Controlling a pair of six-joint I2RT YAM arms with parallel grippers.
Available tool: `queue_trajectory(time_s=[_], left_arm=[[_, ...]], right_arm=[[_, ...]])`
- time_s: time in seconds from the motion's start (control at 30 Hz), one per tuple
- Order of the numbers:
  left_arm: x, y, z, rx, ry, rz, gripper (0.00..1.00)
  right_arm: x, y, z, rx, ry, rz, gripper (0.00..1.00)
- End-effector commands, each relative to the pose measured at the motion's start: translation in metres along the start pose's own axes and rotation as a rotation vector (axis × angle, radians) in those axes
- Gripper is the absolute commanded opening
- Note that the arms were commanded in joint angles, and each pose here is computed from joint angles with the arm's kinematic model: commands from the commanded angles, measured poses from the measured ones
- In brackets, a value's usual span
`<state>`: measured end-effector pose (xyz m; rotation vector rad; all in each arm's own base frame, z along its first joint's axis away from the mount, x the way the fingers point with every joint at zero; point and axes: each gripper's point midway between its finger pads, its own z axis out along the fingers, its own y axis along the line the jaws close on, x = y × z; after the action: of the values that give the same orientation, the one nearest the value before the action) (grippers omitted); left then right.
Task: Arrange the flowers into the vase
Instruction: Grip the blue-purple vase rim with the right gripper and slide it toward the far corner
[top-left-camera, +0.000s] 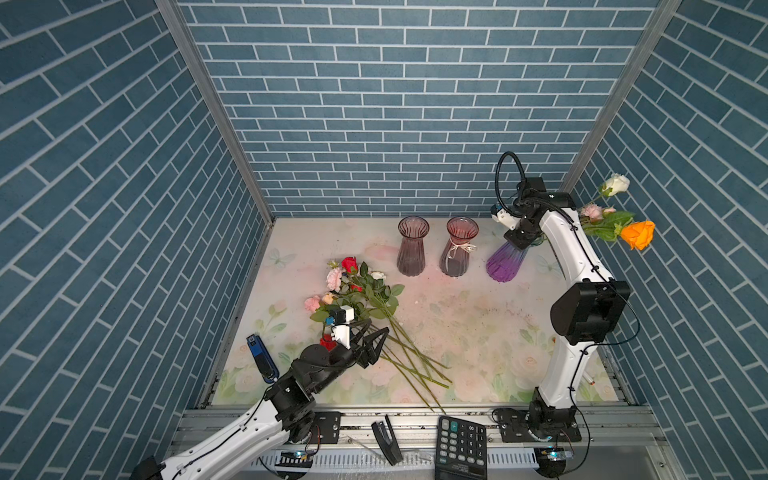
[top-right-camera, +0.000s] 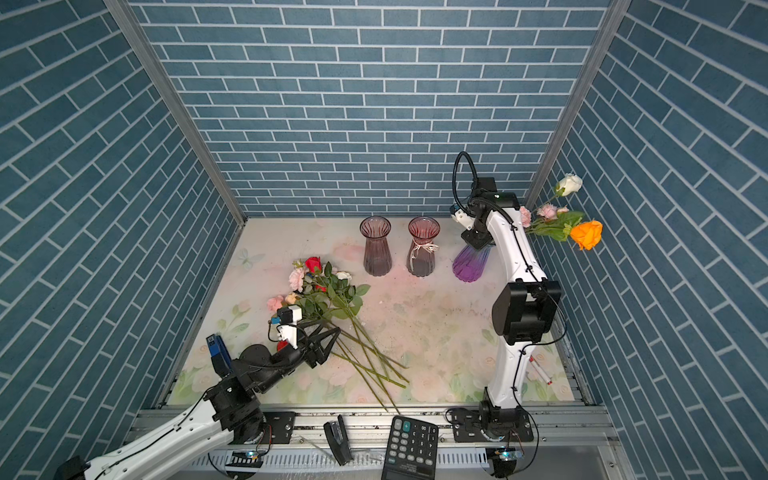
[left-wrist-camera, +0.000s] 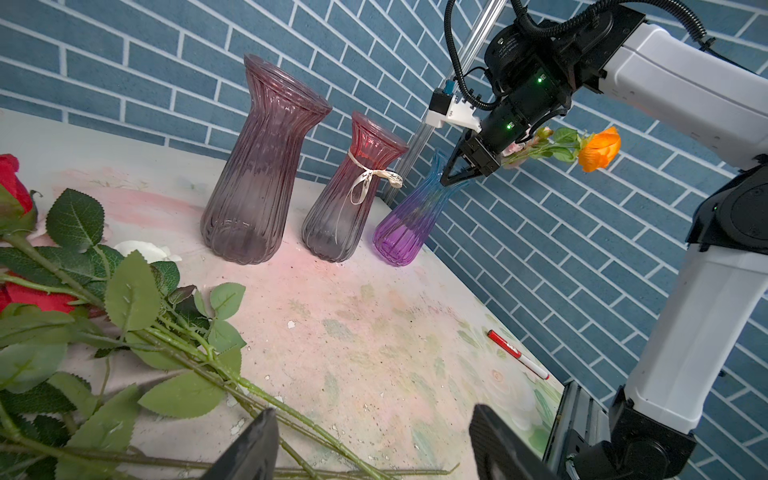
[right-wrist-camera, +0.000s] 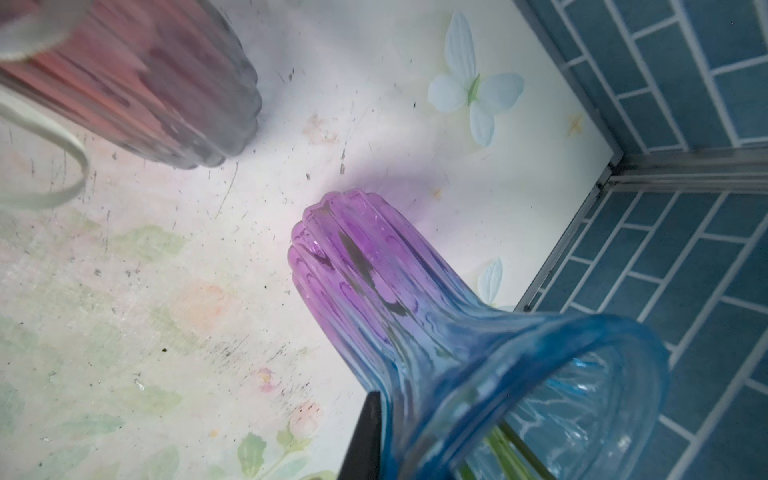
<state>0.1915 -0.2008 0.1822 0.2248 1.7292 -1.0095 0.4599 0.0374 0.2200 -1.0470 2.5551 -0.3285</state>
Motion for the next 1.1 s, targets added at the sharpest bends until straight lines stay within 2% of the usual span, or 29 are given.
queue_trajectory(time_s=[0.0,0.13,0.37,0.57,0.87,0.93,1.07], left_arm=[[-0.011,-0.004,0.000,0.009,-0.027,0.002,0.75],[-0.012,-0.004,0.003,0.006,-0.020,0.001,0.75],[-0.014,-0.002,0.014,0.002,-0.003,0.008,0.74],[-0.007,0.000,0.023,0.017,0.039,-0.006,0.74],[-0.009,0.005,0.020,0.020,0.006,-0.023,0.74],[-0.009,0.006,0.020,0.012,0.006,-0.027,0.74],[-0.009,0.007,0.020,0.012,0.007,-0.030,0.74]], right_arm=[[-0.016,-0.032,-0.024,0.123,-0.063,-0.052,0.00],[-0.012,-0.046,-0.011,0.166,-0.015,-0.044,0.00],[0.003,-0.078,-0.008,0.228,-0.003,0.058,0.00],[0.006,-0.084,0.007,0.244,0.032,0.075,0.00],[0.006,-0.080,0.026,0.221,0.046,0.104,0.00],[0.004,-0.078,0.026,0.210,0.038,0.102,0.02],[0.000,-0.076,0.023,0.197,0.014,0.117,0.12]])
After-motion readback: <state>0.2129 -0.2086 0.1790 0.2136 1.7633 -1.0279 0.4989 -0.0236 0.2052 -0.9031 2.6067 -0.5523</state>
